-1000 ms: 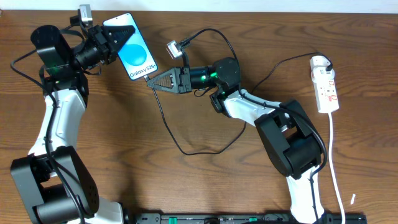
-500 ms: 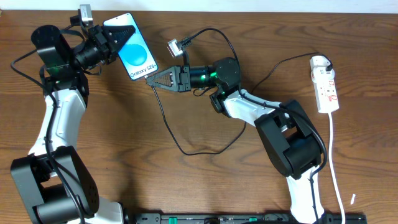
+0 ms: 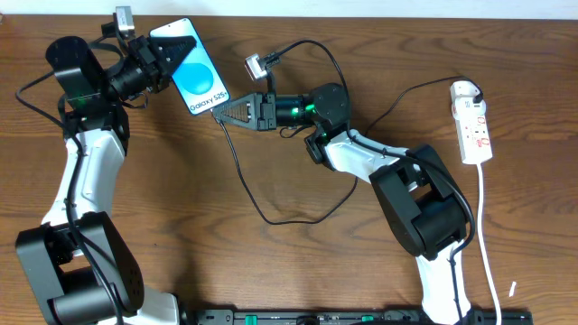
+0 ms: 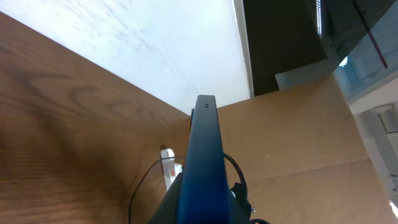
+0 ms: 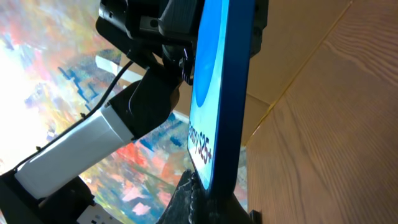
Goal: Plug charger to phone and switch on socket
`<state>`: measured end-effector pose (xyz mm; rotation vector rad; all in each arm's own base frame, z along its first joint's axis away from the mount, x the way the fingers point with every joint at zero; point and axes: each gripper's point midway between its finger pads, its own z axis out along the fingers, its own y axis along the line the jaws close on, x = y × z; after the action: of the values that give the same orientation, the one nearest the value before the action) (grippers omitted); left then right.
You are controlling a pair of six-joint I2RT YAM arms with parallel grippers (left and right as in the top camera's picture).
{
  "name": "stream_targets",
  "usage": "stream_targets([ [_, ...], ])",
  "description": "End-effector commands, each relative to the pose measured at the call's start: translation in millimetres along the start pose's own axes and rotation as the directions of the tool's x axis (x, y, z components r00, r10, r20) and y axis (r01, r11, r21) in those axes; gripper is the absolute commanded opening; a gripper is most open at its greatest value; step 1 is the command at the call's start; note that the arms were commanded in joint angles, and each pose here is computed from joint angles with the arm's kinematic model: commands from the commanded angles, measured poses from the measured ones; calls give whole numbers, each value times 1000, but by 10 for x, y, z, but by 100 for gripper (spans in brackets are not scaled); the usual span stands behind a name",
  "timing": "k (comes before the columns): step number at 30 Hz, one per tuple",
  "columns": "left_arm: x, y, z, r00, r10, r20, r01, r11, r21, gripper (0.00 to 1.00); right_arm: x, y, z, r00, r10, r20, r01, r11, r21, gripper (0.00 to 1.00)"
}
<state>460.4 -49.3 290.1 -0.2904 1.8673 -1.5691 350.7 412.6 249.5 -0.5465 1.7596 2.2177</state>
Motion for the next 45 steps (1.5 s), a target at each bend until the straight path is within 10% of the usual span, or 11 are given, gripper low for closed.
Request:
stream_targets([
  [1, 126, -196, 35, 997, 43, -69, -39, 998, 49, 7, -267, -8, -54, 991, -13, 135, 12, 1000, 12, 1],
  [14, 125, -196, 35, 997, 44, -68, -41, 998, 49, 8, -240, -6, -53, 992, -33, 118, 32, 999, 13, 8],
  [30, 99, -185, 7, 997, 47, -60, -44, 998, 46, 7, -121, 10, -46, 998, -48, 48, 48, 999, 4, 64],
  [45, 85, -179, -7, 997, 47, -55, -44, 998, 44, 8, 232, 43, 3, 989, -46, -137, 43, 999, -23, 51],
])
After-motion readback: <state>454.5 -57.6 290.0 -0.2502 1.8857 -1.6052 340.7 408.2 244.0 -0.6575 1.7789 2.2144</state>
